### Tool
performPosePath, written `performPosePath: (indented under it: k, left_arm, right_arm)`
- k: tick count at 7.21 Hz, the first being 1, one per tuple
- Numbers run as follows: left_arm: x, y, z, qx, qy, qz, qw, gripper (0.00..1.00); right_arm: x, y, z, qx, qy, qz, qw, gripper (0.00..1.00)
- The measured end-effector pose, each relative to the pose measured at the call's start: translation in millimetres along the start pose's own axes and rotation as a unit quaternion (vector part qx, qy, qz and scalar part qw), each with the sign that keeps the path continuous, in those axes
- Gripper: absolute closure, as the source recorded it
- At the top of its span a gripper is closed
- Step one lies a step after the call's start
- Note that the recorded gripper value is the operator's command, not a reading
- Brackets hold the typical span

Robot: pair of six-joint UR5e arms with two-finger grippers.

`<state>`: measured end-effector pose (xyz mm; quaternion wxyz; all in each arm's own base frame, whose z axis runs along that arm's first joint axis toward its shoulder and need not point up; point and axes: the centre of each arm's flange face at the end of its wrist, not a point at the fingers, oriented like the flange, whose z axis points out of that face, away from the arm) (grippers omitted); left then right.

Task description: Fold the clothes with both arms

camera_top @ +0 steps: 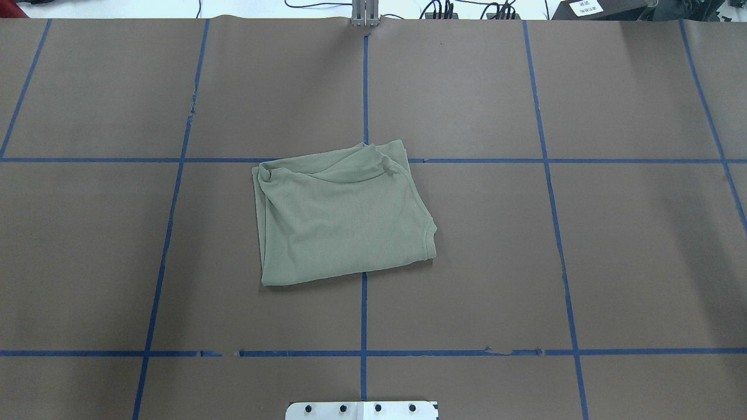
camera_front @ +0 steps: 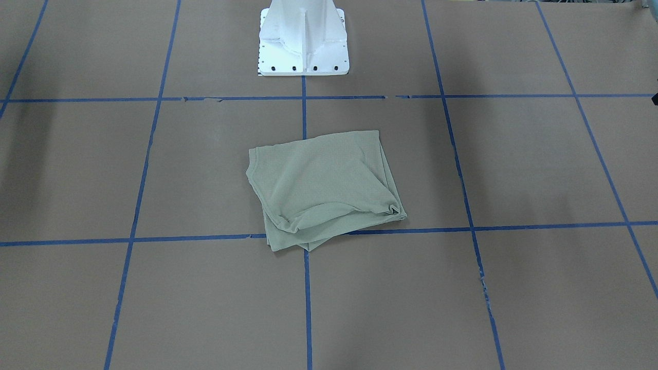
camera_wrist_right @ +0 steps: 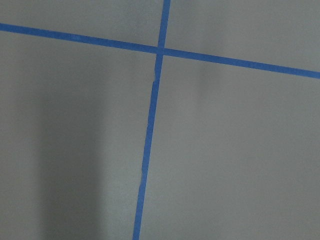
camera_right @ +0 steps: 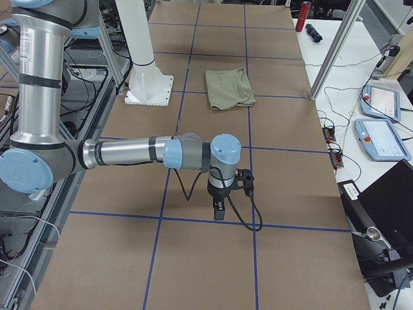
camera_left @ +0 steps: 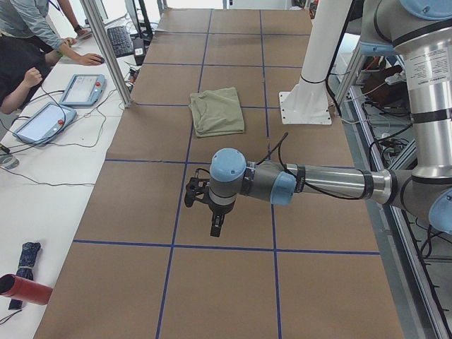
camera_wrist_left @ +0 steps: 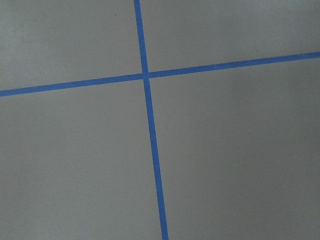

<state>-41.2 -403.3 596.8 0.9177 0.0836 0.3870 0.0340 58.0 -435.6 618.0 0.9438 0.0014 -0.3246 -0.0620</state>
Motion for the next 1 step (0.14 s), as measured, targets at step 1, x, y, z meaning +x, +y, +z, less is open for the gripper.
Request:
performPosePath:
  k: [1]
  left_arm:
    - [-0.2,0.1,0.2,0.0,0.0,0.0,1.0,0.0]
  right_arm:
    - [-0.1,0.0,-0.1,0.0,0.0,0.0,1.0,0.0]
